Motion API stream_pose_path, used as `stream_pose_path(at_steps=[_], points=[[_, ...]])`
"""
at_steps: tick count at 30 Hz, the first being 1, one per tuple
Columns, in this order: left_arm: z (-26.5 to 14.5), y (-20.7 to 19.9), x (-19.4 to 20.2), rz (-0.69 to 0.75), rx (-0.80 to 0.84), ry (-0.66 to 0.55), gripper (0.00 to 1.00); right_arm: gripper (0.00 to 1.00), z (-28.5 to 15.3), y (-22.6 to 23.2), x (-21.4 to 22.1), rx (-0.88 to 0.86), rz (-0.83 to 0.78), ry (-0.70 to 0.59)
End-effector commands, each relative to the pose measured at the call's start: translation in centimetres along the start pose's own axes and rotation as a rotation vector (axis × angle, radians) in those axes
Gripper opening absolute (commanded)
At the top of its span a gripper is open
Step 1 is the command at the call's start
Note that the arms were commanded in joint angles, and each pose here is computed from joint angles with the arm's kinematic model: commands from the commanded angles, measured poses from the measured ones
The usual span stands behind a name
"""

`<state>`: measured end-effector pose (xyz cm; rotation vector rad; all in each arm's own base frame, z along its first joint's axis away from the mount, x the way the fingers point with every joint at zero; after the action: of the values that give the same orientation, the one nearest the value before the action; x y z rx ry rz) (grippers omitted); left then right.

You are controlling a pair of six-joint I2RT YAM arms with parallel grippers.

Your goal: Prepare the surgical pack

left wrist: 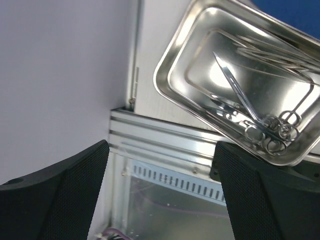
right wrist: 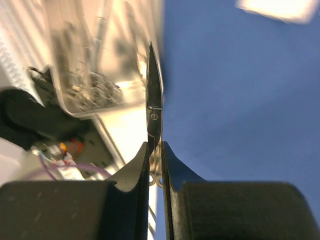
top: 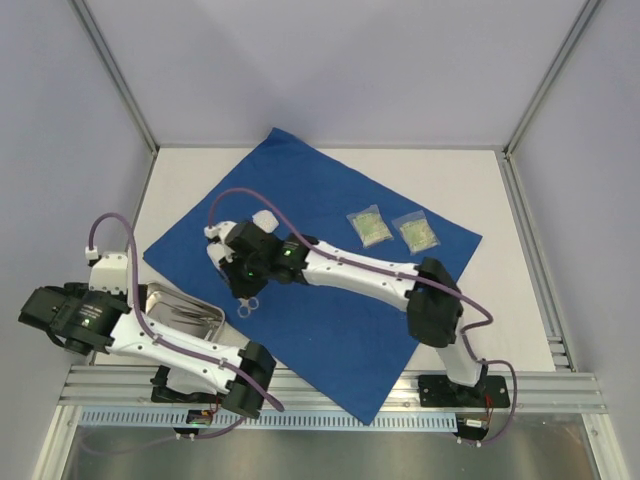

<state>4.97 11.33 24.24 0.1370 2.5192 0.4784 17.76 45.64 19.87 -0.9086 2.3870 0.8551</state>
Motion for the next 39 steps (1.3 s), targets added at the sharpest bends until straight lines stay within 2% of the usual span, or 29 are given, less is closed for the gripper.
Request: stream_pose_path(at_steps=[1, 3, 6, 12, 16, 20, 35, 39], points=[[-3.2, -4.6, -1.6, -0.055, 0.13, -0.058, 0.96, 0.01, 3.3, 4.5, -1.5, -0.159, -0.019, 0.003], [-4.5, -4.9, -2.6, -0.054, 0.122, -0.093, 0.96, 0.0, 6.0, 5.7, -1.3, -0.209, -0.005, 0.024], [-5.5, -4.8, -3.5, -0.053, 0.08, -0.124, 0.97, 0.0, 6.7, 9.3, -2.4, -0.296, -0.058, -0.029], [-5.4, -4.9, -3.5, -0.055, 0.082, -0.133, 0.98, 0.0, 10.7, 12.2, 0.2, -0.363, -0.092, -0.015], [-4.7, -5.3, -2.9, -0.051, 0.102, -0.117, 0.98, 0.0, 13.0, 11.9, 2.4, -0.335, -0.108, 0.042], [-4.4, -5.4, -2.7, -0.048, 0.112, -0.11, 0.98, 0.0, 14.3, 11.6, 3.3, -0.293, -0.105, 0.039], [-3.6, -5.7, -2.1, -0.059, 0.155, -0.1, 0.98, 0.01, 16.6, 10.0, 4.8, -0.223, -0.105, 0.058], [-3.6, -5.7, -2.1, -0.055, 0.152, -0.1, 0.98, 0.07, 16.7, 9.8, 5.2, -0.217, -0.109, 0.072]])
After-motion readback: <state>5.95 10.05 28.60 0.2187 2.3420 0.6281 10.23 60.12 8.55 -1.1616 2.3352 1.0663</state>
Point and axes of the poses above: each gripper's point midway between its finger pads, its own z axis out along the fingers, its own y axis along the line the jaws close on, x = y × z, the point moved 6 cm from there along -z, back along the fingers, and after that the axes turned 8 degrees about z, right-handed, at the moved point
